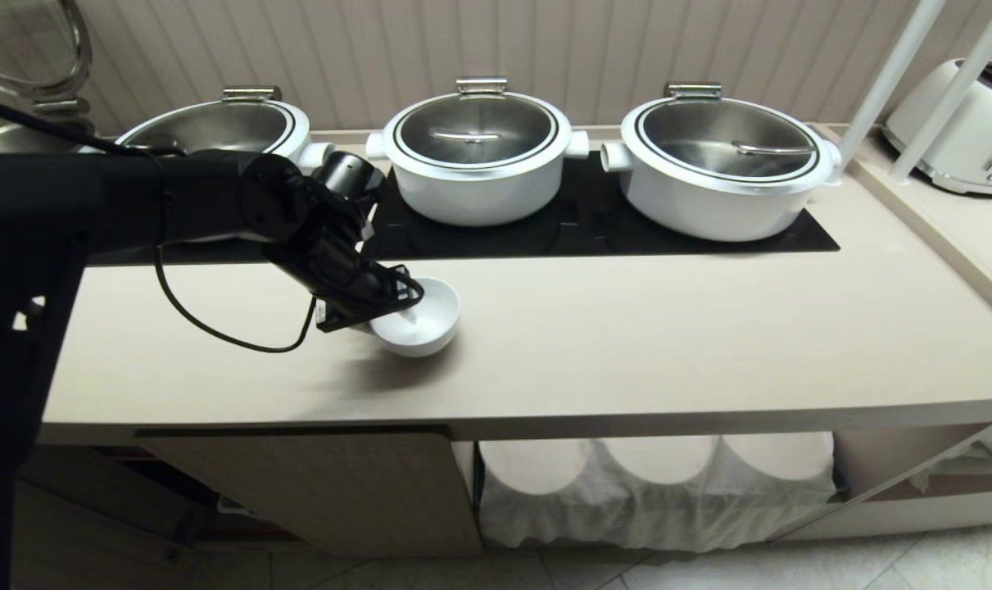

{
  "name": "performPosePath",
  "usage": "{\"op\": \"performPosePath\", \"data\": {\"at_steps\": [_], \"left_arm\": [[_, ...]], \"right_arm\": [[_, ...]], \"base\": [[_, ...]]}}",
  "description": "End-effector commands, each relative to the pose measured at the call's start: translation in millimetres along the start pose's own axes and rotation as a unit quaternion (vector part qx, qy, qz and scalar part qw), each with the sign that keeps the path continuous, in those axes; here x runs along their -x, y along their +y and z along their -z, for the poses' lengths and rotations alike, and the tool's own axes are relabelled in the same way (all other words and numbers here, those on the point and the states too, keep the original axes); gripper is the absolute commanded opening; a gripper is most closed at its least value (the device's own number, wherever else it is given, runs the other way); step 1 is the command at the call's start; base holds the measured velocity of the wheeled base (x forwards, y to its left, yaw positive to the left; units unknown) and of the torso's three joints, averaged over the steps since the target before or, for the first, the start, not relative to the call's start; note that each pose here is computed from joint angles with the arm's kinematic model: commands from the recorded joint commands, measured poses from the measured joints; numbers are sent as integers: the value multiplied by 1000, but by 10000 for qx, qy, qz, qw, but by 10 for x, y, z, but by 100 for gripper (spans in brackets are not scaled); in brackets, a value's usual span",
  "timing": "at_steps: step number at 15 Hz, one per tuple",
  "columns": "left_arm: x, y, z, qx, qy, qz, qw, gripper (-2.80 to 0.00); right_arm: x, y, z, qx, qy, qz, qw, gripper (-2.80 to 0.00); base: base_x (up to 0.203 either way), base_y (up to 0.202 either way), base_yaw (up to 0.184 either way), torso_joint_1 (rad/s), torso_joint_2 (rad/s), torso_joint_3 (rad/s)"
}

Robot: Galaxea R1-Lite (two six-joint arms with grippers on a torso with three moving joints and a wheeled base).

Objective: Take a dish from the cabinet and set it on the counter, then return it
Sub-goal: Place it on the table

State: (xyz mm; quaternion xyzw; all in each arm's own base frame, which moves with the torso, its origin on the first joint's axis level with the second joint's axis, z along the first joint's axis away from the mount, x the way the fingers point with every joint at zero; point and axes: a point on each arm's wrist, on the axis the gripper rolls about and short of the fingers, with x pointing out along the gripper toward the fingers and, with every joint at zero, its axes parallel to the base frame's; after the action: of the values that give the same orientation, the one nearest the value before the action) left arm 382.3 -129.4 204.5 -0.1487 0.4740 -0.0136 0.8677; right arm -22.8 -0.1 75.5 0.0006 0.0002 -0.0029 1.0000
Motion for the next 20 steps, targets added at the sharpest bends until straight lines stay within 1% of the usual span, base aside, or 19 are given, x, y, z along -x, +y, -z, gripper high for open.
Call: {"op": "performPosePath", "data": {"at_steps": [1,4,6,13,14,16,18,20], "left_arm": [[28,-3,-2,13,-30,1,10000,0],[35,-10,-14,6,-64,8,10000,0],[23,-7,-17,-9,-106,-71,9999,0],[88,-28,-43,-3,-212,4,9998,0],[124,-39,-50,-4,-276,46,9996,0],[180,-77,-90,15,-547,211,9983,0],[281,-118,-144,33,-921,414,9949,0],[398,-165,-165,54,-1165,588,9914,0]], "right_arm": [[0,0,0,-1,-2,0,10000,-280],[0,0,0,-1,-2,-6,10000,-280],[0,0,0,-1,-2,2,10000,-280],[0,0,0,-1,-2,-4,10000,-280],[0,0,0,-1,-2,-1,10000,-280],[0,0,0,-1,-2,2,10000,-280],[0,0,0,-1,-2,-3,10000,-280],[0,0,0,-1,-2,-4,10000,-280]], "base": [[0,0,0,0,0,0],[0,0,0,0,0,0],[0,0,0,0,0,0],[0,0,0,0,0,0],[0,0,0,0,0,0],[0,0,0,0,0,0],[0,0,0,0,0,0],[0,0,0,0,0,0]]}}
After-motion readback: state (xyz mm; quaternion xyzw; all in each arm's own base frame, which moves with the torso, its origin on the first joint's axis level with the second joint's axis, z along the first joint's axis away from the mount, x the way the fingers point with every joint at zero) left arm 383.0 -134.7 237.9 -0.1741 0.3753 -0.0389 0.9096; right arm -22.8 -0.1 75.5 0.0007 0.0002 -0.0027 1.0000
